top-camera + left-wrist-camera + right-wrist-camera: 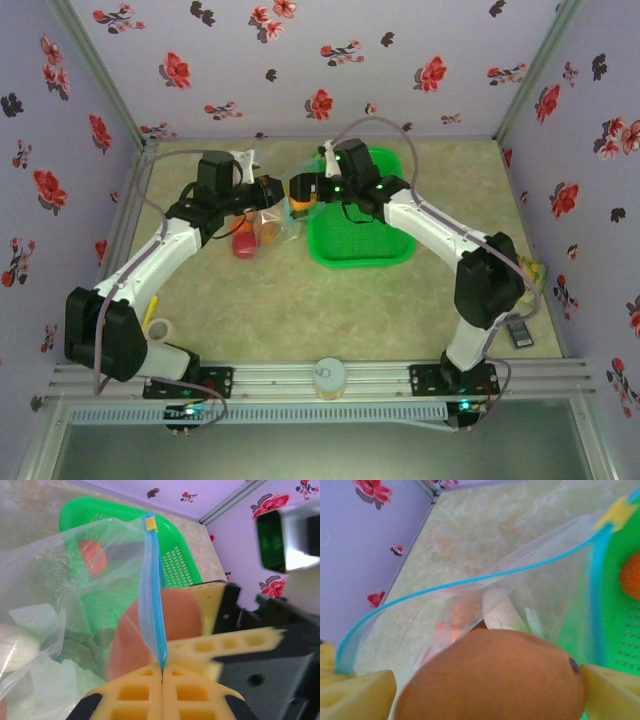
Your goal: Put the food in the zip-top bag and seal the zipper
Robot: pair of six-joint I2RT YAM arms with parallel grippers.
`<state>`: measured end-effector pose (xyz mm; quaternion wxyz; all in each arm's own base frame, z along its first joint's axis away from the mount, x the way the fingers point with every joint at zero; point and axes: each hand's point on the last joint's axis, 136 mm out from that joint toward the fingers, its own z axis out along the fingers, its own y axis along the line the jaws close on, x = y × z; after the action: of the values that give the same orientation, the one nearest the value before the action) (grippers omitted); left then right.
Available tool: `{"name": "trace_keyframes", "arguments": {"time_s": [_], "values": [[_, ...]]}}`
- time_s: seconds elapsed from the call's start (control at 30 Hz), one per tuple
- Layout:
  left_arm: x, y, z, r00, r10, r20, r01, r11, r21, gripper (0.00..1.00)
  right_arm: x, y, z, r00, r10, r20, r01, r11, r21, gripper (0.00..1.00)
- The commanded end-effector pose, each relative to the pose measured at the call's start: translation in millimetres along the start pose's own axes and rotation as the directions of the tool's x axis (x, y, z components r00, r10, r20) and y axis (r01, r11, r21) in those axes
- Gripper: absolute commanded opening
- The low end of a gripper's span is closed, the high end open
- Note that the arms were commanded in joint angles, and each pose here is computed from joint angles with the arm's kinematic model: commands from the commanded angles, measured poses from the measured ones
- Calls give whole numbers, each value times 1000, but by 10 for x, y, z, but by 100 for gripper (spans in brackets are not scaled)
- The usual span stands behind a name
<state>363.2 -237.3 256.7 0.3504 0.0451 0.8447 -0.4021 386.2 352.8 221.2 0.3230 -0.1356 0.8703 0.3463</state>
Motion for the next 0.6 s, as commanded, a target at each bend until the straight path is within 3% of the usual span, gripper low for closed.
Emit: {"name": "trace_keyframes", "arguments": {"time_s": [0.0, 0.27, 0.57], "values": [[-78, -99, -97, 1000, 17, 26, -18, 999, 35, 1, -50, 160, 89, 1000, -13, 14, 13, 999, -32, 99], [-89, -88, -102, 999, 19, 28, -20, 999, 31, 1, -87, 124, -18, 998, -35, 44, 35, 999, 4, 99], [-63, -54, -97, 1000, 24, 20, -24, 999, 23, 0, -463, -233, -716, 980, -36, 195, 11, 992, 127, 95]]}}
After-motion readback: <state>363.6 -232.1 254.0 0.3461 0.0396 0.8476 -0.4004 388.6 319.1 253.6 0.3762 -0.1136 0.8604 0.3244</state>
